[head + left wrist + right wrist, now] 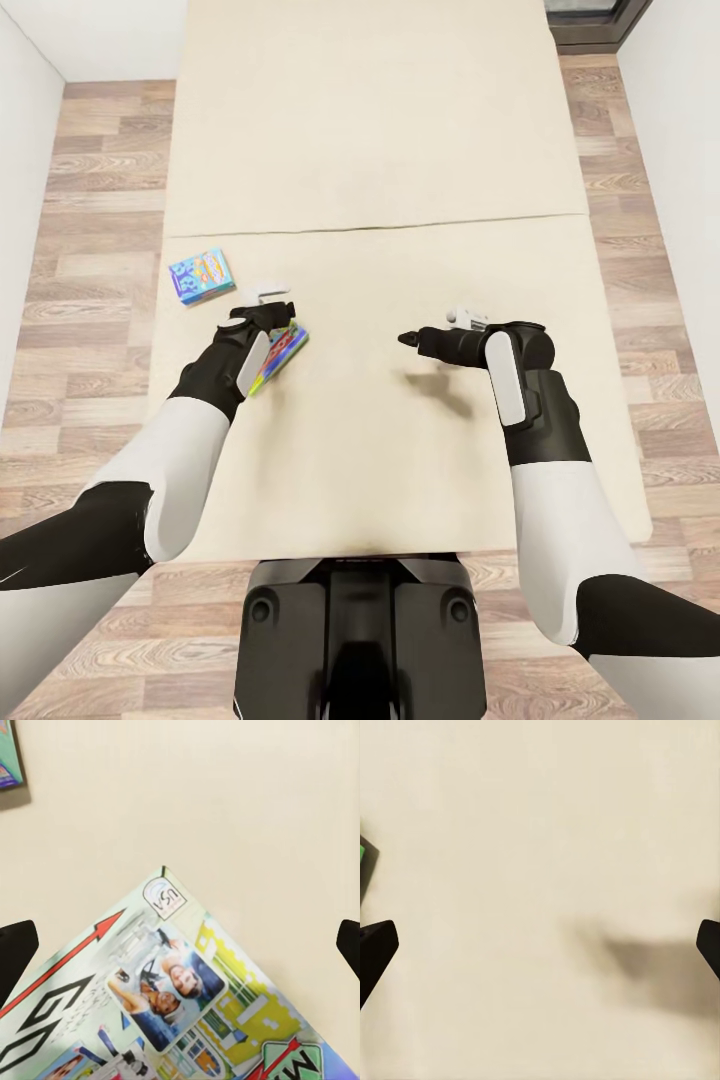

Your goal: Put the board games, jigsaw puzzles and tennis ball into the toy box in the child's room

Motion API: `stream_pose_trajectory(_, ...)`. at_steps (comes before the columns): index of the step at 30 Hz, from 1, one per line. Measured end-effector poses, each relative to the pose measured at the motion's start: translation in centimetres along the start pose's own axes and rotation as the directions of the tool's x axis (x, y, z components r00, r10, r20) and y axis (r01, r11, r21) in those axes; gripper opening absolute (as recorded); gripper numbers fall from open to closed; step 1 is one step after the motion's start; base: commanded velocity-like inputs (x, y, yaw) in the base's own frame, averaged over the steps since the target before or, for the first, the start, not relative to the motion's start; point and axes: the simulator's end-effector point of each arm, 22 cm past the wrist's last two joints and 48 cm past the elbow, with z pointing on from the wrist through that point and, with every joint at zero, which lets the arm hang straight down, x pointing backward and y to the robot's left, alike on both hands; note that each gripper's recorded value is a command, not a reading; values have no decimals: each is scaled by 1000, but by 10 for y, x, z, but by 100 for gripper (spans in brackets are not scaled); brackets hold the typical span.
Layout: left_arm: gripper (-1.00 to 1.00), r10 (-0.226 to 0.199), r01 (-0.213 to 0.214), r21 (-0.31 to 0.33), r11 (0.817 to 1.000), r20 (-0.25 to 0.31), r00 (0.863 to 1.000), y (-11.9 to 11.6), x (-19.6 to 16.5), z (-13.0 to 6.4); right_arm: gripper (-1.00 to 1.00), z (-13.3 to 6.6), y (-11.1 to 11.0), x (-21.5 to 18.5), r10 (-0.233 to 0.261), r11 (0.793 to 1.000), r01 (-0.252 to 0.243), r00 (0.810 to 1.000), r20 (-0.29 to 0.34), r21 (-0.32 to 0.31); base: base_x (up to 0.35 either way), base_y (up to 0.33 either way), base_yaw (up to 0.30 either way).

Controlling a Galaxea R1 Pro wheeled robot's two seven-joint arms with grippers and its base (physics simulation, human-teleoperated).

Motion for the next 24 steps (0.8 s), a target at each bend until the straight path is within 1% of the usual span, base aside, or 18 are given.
stream_pose_trajectory(8, 100, -1, 1, -3, 1000, 0, 1000, 2, 3, 3, 100, 4, -3, 4, 3, 1000, -3, 1000, -7, 2, 0, 0, 0)
stream_pose_trajectory(24, 100, 0, 0, -4, 1000, -12, 1000, 3, 14, 9, 100, 5, -4, 1, -1, 1000, 1, 1000, 12, 0, 0, 0, 0)
